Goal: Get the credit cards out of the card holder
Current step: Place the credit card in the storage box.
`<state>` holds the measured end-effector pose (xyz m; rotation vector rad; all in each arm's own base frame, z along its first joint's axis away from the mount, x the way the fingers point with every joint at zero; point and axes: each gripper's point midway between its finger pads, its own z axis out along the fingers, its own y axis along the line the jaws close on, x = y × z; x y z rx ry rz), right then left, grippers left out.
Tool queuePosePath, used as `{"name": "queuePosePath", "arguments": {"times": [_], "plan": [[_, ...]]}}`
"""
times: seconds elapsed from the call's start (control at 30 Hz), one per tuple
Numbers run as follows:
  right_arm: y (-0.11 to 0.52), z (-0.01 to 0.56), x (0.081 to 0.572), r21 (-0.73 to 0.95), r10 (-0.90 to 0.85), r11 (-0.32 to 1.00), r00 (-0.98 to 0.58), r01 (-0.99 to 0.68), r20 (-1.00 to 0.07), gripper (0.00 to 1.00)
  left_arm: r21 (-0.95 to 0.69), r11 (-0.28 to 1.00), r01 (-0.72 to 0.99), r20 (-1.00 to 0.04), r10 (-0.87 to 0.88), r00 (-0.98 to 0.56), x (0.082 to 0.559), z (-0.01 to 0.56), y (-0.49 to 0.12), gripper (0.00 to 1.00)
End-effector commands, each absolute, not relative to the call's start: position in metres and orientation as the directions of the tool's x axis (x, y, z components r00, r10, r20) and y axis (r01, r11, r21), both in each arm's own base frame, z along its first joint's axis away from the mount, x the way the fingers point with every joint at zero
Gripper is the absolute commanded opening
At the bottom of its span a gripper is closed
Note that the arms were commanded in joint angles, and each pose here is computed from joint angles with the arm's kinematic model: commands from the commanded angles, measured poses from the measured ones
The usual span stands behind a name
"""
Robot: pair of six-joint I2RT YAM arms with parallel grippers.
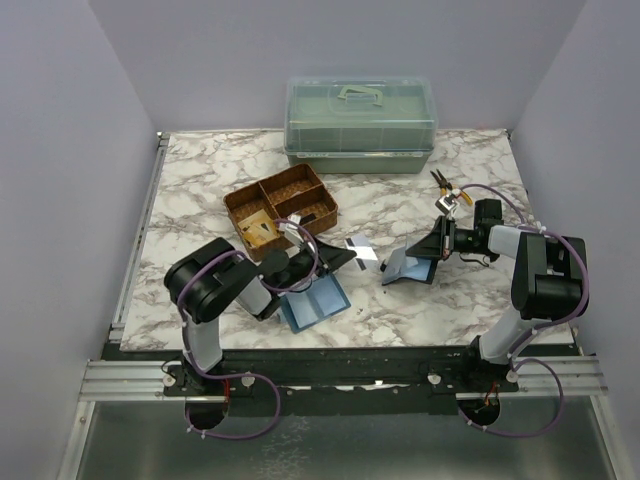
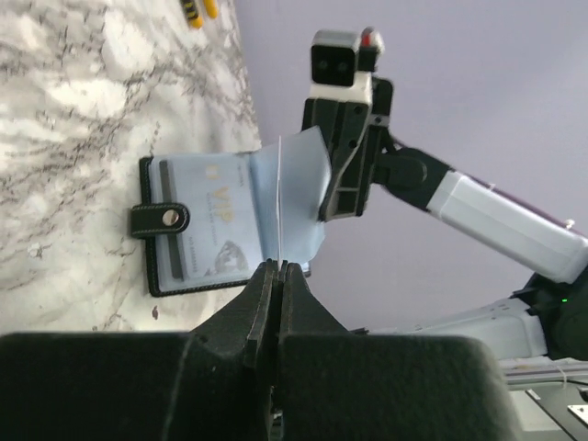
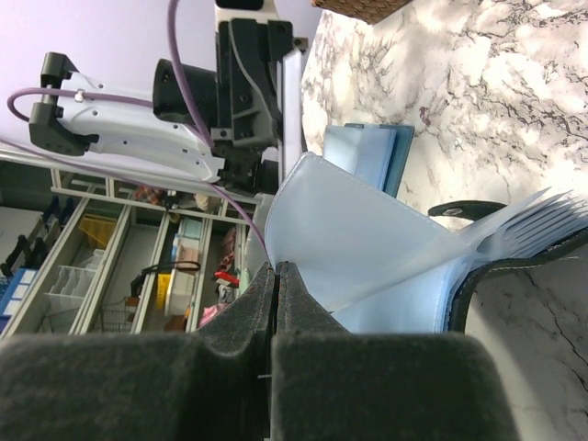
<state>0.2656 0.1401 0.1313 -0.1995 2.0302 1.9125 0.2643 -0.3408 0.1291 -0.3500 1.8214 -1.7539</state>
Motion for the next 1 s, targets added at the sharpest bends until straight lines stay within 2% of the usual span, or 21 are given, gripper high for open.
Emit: {"name": "queuePosePath", "arguments": {"times": [0.0, 0.2, 0.4, 0.53, 0.63, 0.73, 0.97], "plan": [[0.138, 0.144, 0.267, 0.932, 0.135, 0.012, -0.923, -0.361, -0.36, 0.0, -0.948, 0.049, 0.315, -0.282, -0.59, -0.757, 0.27, 0.173, -0.323, 0.0], [0.138, 0.144, 0.267, 0.93, 0.135, 0.015, -0.921, -0.367, -0.365, 0.0, -0.935, 0.185, 0.303, -0.352, -0.586, -0.73, 0.293, 0.179, -0.302, 0.0], [0.138, 0.145, 0.267, 0.929, 0.136, 0.016, -0.919, -0.371, -0.37, 0.0, -0.86, 0.438, 0.26, -0.475, -0.505, -0.721, 0.325, 0.173, -0.272, 0.0], [0.138, 0.145, 0.267, 0.927, 0.136, 0.016, -0.918, -0.374, -0.372, 0.0, -0.703, 0.663, 0.258, -0.597, -0.353, -0.72, 0.342, 0.159, -0.242, 0.0], [0.138, 0.145, 0.267, 0.928, 0.137, 0.015, -0.918, -0.373, -0.372, 0.0, -0.556, 0.772, 0.308, -0.673, -0.2, -0.712, 0.354, 0.161, -0.225, 0.0], [0.138, 0.144, 0.267, 0.928, 0.136, 0.014, -0.918, -0.373, -0.371, 0.0, -0.477, 0.805, 0.352, -0.701, -0.107, -0.706, 0.364, 0.167, -0.216, 0.0], [0.138, 0.145, 0.267, 0.925, 0.136, 0.016, -0.916, -0.379, -0.378, 0.0, -0.444, 0.801, 0.402, -0.746, -0.083, -0.66, 0.369, 0.182, -0.203, 0.0]]}}
